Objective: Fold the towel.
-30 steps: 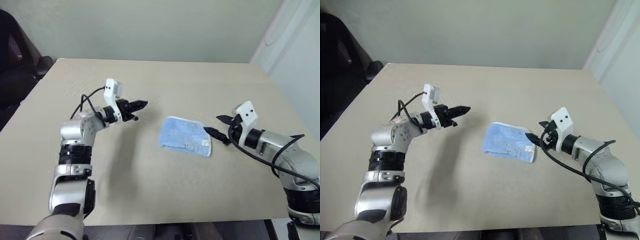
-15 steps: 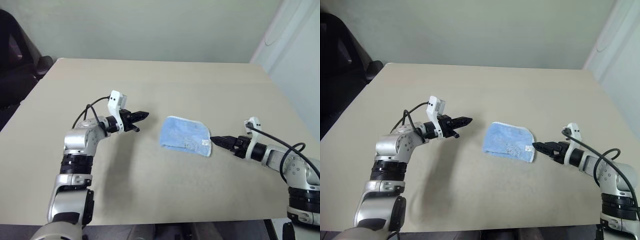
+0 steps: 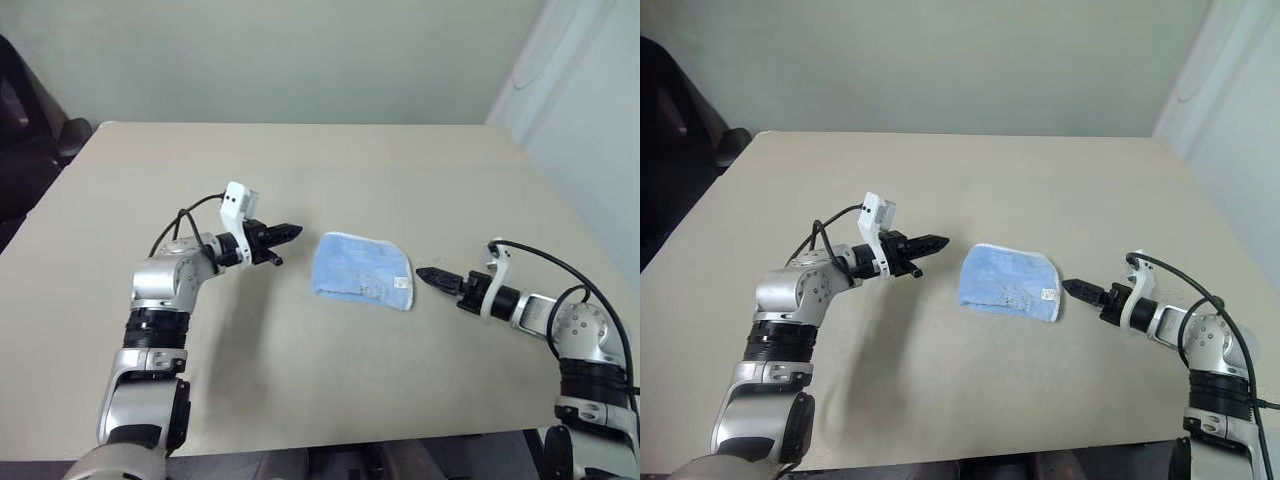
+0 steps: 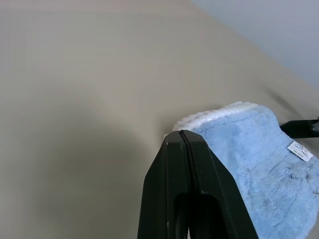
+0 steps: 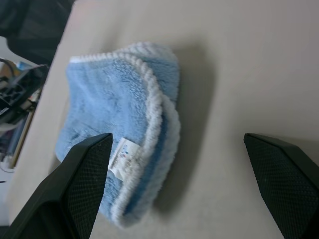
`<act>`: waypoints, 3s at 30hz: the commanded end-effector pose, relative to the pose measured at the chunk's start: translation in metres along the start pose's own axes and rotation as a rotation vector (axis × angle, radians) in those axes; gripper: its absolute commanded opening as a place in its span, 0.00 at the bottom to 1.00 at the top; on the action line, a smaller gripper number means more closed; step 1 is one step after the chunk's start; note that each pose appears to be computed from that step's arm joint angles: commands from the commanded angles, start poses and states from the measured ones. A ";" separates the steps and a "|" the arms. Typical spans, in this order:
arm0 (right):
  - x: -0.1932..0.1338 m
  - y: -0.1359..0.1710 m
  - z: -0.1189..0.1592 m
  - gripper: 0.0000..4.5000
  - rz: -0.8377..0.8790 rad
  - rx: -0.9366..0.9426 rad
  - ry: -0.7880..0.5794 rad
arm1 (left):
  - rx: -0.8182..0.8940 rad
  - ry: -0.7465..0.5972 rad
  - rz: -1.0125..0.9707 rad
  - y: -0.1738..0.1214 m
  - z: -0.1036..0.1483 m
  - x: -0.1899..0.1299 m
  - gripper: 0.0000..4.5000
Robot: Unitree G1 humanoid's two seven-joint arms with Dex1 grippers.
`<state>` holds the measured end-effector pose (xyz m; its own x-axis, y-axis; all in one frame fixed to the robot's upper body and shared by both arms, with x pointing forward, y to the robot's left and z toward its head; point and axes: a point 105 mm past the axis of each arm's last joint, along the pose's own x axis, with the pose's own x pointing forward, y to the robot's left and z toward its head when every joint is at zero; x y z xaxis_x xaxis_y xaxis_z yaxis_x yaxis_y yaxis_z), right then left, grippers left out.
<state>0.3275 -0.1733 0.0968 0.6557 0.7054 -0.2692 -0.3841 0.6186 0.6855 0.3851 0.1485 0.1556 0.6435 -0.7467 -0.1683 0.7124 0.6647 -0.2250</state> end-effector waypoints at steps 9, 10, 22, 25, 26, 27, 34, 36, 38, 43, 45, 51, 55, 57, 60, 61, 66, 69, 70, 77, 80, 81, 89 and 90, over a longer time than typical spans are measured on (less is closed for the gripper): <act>0.035 0.034 -0.015 0.99 0.131 -0.006 0.106 | 0.026 -0.009 -0.029 -0.005 0.002 0.002 0.00; 0.037 0.036 -0.017 0.99 0.135 -0.015 0.117 | 0.025 -0.009 -0.030 -0.005 0.002 0.002 0.00; 0.061 0.052 -0.021 0.99 0.162 -0.054 0.160 | 0.030 -0.016 -0.036 -0.005 0.001 0.005 0.00; 0.061 0.048 -0.017 0.86 0.145 -0.041 0.135 | 0.031 -0.017 -0.034 -0.006 0.001 0.004 0.00; 0.060 0.047 -0.015 0.80 0.142 -0.036 0.128 | 0.031 -0.017 -0.033 -0.005 0.000 0.004 0.00; 0.060 0.046 -0.015 0.71 0.140 -0.033 0.124 | 0.031 -0.017 -0.032 -0.005 0.000 0.003 0.00; 0.046 0.051 0.007 0.16 0.168 -0.024 0.027 | 0.029 -0.022 -0.025 -0.005 -0.002 0.000 0.00; 0.039 0.054 0.018 0.01 0.179 -0.024 -0.019 | 0.028 -0.024 -0.027 -0.005 -0.001 0.000 0.00; 0.030 0.057 0.030 0.00 0.180 -0.030 -0.071 | 0.025 -0.031 -0.036 -0.008 -0.001 -0.001 0.00; -0.011 0.048 0.065 0.00 0.085 -0.029 -0.239 | 0.026 -0.045 -0.099 -0.023 -0.004 0.000 0.00; -0.030 0.041 0.079 0.00 0.027 -0.016 -0.310 | 0.025 -0.045 -0.113 -0.027 -0.006 0.000 0.00; -0.087 0.010 0.107 0.00 -0.183 0.098 -0.521 | 0.008 -0.038 -0.119 -0.029 -0.010 0.007 0.00; -0.118 -0.027 0.106 0.00 -0.373 0.247 -0.640 | 0.004 -0.039 -0.138 -0.033 -0.010 0.012 0.00; -0.124 -0.040 0.097 0.00 -0.430 0.308 -0.641 | 0.002 -0.038 -0.142 -0.035 -0.010 0.015 0.00; -0.124 -0.048 0.081 0.00 -0.478 0.337 -0.604 | 0.000 -0.032 -0.156 -0.037 -0.011 0.019 0.00; -0.123 -0.050 0.076 0.00 -0.491 0.347 -0.593 | 0.000 -0.030 -0.159 -0.037 -0.012 0.019 0.00; -0.123 -0.057 0.067 0.00 -0.561 0.357 -0.570 | 0.003 -0.025 -0.171 -0.040 -0.013 0.024 0.00; -0.125 -0.060 0.065 0.14 -0.584 0.354 -0.564 | 0.004 -0.024 -0.179 -0.042 -0.014 0.025 0.00; -0.127 -0.060 0.065 0.19 -0.588 0.350 -0.565 | 0.004 -0.024 -0.180 -0.043 -0.015 0.025 0.00; -0.139 -0.052 0.073 0.73 -0.554 0.289 -0.605 | -0.004 -0.029 -0.192 -0.046 -0.017 0.026 0.00; -0.149 -0.054 0.075 0.97 -0.635 0.225 -0.612 | -0.007 -0.032 -0.195 -0.046 -0.017 0.025 0.00; -0.152 -0.054 0.076 0.99 -0.650 0.214 -0.620 | -0.008 -0.032 -0.195 -0.046 -0.017 0.025 0.00; -0.192 -0.064 0.072 0.99 -0.911 0.047 -0.610 | -0.019 -0.052 -0.163 -0.033 -0.013 0.024 0.00; -0.199 -0.063 0.075 0.99 -0.961 -0.035 -0.606 | -0.012 -0.059 -0.147 -0.029 -0.011 0.025 0.00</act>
<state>0.2725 -0.3694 0.1333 0.8824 -0.2718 -0.3842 0.4362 0.7786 0.4512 0.3698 0.1056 0.1295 0.5246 -0.8420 -0.1262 0.7851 0.5358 -0.3107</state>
